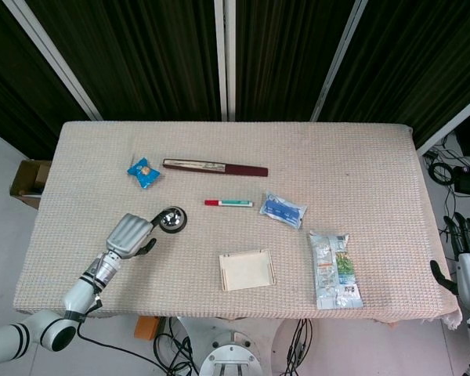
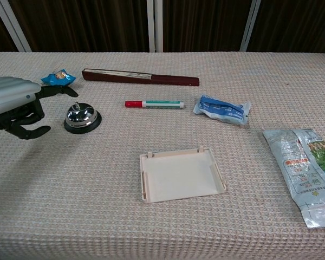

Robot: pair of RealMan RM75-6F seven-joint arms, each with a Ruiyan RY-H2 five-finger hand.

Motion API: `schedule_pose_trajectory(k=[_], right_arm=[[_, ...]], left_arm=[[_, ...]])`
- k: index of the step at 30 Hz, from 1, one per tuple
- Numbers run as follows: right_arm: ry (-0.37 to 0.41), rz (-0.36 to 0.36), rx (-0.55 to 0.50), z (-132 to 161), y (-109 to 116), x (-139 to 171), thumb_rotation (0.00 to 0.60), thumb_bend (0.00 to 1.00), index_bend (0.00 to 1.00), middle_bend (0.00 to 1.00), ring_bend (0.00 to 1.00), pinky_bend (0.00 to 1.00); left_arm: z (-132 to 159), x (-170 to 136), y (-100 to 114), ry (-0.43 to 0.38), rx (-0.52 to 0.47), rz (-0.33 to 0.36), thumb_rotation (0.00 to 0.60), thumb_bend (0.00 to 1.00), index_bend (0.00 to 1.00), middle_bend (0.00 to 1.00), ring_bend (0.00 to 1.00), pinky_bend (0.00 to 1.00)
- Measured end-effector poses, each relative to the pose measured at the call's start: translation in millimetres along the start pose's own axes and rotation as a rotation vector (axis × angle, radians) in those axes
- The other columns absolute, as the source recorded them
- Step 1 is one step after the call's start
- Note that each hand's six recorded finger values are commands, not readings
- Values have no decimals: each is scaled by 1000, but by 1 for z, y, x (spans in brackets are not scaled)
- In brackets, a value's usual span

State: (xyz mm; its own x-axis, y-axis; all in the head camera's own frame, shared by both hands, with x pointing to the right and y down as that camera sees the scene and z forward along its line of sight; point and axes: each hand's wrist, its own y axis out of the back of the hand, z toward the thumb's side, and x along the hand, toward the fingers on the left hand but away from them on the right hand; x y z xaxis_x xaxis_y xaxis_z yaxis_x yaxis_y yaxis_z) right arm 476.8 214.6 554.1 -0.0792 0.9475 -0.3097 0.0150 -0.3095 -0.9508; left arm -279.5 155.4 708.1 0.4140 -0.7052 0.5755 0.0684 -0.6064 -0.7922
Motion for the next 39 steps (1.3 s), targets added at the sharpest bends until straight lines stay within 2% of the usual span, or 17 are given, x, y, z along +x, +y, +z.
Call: schedule_pose_trajectory(k=[8, 11, 15, 17, 19, 22, 23, 25, 26, 27, 29, 31, 34, 36, 39], right_arm=[[-3, 10, -1, -1, -2, -1, 600, 218, 0, 0, 0, 0], [-5, 7, -3, -2, -1, -1, 600, 218, 0, 0, 0, 0], [-5, -2, -9, -3, 2, 0, 600, 217, 0, 0, 0, 0], [-6, -7, -12, -4, 3, 1, 600, 217, 0, 0, 0, 0], [-8, -9, -14, -5, 4, 1, 600, 217, 0, 0, 0, 0], [-12, -9, -5, -8, 4, 2, 600, 217, 0, 0, 0, 0], [-15, -10, 7, -9, 3, 3, 600, 217, 0, 0, 0, 0], [-19, -10, 34, -12, 1, 3, 600, 210, 0, 0, 0, 0], [-22, -8, 54, -13, -2, 4, 600, 200, 0, 0, 0, 0], [-21, -5, 69, -15, -3, 4, 600, 187, 0, 0, 0, 0], [-17, 16, 96, -18, -8, 7, 600, 165, 0, 0, 0, 0], [-21, 43, 100, -19, -12, 9, 600, 166, 0, 0, 0, 0], [-31, 75, 103, -20, -15, 13, 600, 176, 0, 0, 0, 0], [-30, 76, 104, -18, -14, 14, 600, 176, 0, 0, 0, 0], [-19, 65, 98, -15, -13, 15, 600, 177, 0, 0, 0, 0]], left_arm=[[-3, 1, -17, 14, 18, -81, 600, 430, 126, 911, 874, 751], [-3, 1, -17, 15, 25, -78, 600, 430, 126, 911, 873, 751], [-3, -2, -5, 22, 26, -27, 600, 428, 125, 900, 866, 748], [-7, -7, 5, 36, 28, 18, 600, 411, 122, 863, 842, 739], [-13, -15, 14, 56, 28, 66, 600, 350, 120, 807, 799, 717], [-30, -37, 31, 104, 25, 154, 598, 224, 120, 677, 681, 621], [-39, -51, 36, 131, 26, 183, 577, 196, 119, 596, 604, 584], [-54, -76, 43, 176, 31, 219, 472, 149, 115, 335, 338, 480], [-62, -93, 46, 205, 35, 241, 360, 135, 112, 167, 166, 385], [-67, -104, 48, 224, 38, 261, 249, 128, 115, 56, 52, 298], [-76, -127, 54, 256, 43, 323, 111, 127, 127, 0, 0, 204], [-83, -150, 57, 281, 49, 377, 66, 118, 125, 0, 0, 185], [-95, -186, 55, 327, 67, 416, 54, 101, 104, 0, 0, 181], [-98, -201, 49, 343, 66, 398, 53, 96, 100, 0, 0, 181], [-99, -213, 37, 365, 49, 329, 56, 96, 97, 0, 0, 180]])
